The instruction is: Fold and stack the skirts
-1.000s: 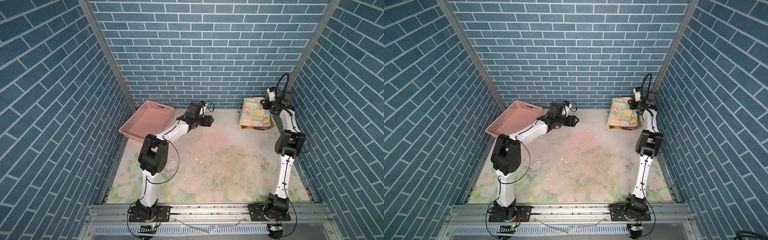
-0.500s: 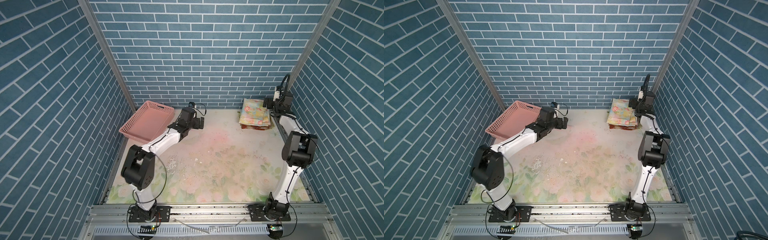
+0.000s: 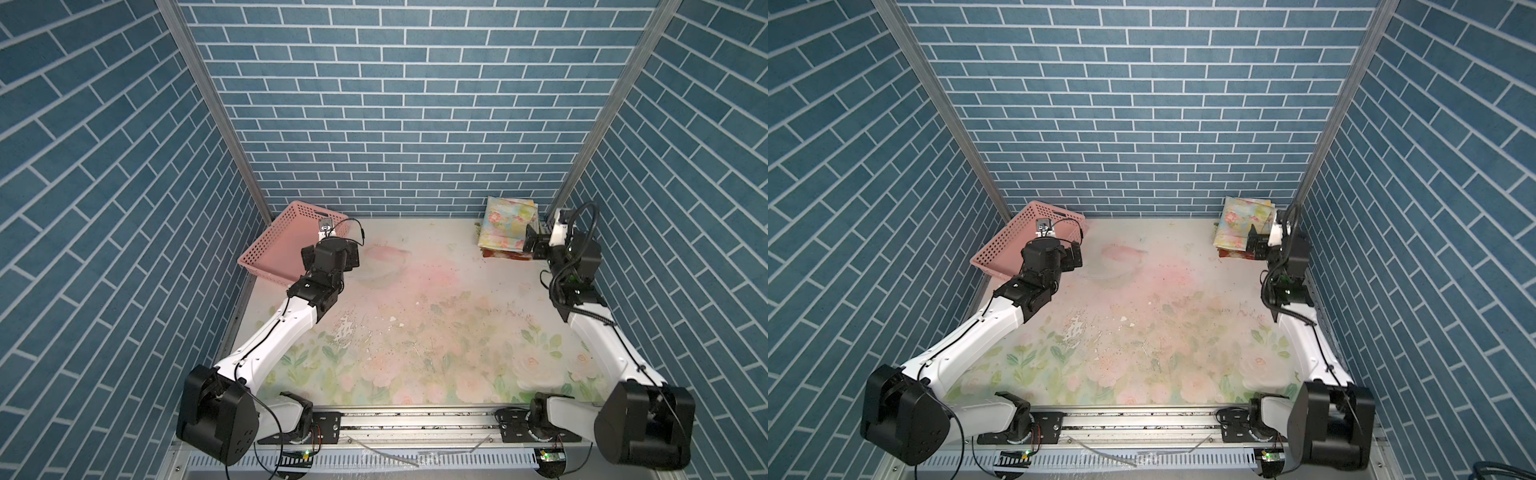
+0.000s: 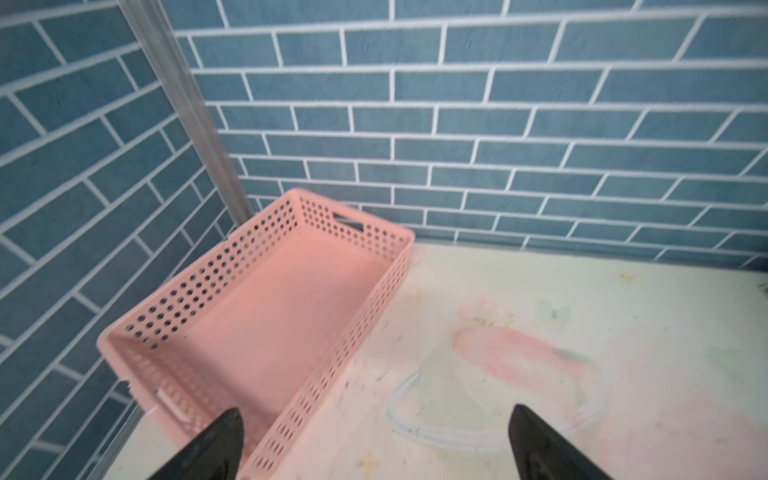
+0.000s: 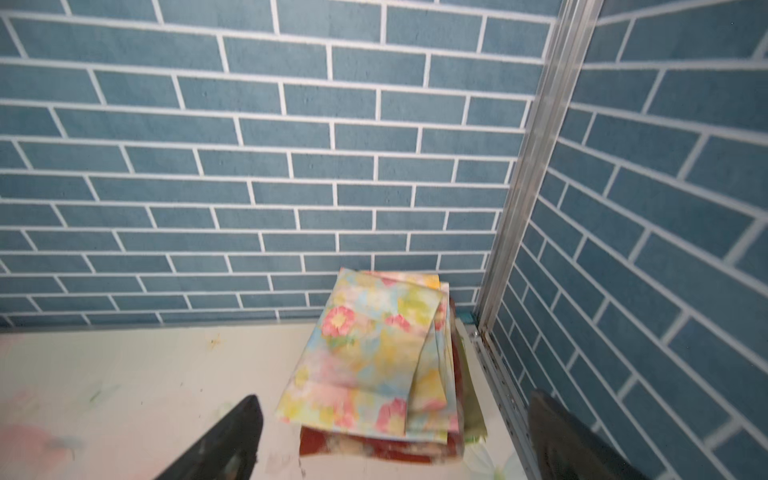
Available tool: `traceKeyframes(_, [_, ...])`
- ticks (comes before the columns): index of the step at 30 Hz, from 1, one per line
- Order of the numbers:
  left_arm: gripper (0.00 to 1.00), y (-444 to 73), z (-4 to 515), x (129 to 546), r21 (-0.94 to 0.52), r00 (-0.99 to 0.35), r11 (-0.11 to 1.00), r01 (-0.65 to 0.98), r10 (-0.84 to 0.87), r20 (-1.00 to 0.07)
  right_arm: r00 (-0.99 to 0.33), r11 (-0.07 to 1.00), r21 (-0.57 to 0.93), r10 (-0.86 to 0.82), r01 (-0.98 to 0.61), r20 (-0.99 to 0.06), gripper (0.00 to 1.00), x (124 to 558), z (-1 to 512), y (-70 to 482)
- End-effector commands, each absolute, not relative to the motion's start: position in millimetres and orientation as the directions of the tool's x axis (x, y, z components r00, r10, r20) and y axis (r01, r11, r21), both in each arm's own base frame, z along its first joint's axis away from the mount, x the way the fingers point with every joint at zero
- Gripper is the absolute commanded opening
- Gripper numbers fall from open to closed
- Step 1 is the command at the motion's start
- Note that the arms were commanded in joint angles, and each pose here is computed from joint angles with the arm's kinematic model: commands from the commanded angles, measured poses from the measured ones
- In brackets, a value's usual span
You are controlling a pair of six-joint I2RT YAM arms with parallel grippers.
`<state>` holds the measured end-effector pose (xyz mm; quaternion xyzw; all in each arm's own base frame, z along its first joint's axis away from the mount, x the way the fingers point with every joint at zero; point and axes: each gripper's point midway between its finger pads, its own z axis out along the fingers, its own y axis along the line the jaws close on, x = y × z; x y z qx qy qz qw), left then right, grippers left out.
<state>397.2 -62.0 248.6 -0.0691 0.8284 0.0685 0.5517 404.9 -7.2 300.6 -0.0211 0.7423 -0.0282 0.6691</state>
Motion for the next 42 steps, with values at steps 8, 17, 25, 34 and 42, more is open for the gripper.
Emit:
traceKeyframes(8, [0.99,-10,170,371,0.199,-0.489,0.959,-0.203,0.077,-0.869,-0.309,0.994,0.007,0.041,0.110,-0.950,0.98,349,179,-22])
traceKeyframes(17, [1.00,-19,132,373,0.248,-0.388,0.967,-0.057,0.207,-0.898,-0.309,0.986,0.006,0.059,0.168,-0.949,0.98,359,124,-32])
traceKeyframes(25, [1.00,4,120,378,0.173,-0.291,0.979,-0.105,0.136,-0.947,-0.283,0.979,-0.011,0.048,0.202,-0.958,0.98,368,119,-39])
traceKeyframes(34, [1.00,18,92,393,0.129,-0.372,0.983,-0.130,0.072,-0.925,-0.275,0.990,-0.028,0.011,0.137,-0.961,0.97,386,97,-30])
traceKeyframes(42, [1.00,18,94,393,0.127,-0.355,0.983,-0.132,0.072,-0.932,-0.370,0.992,-0.018,0.030,0.124,-0.929,0.99,393,87,-31])
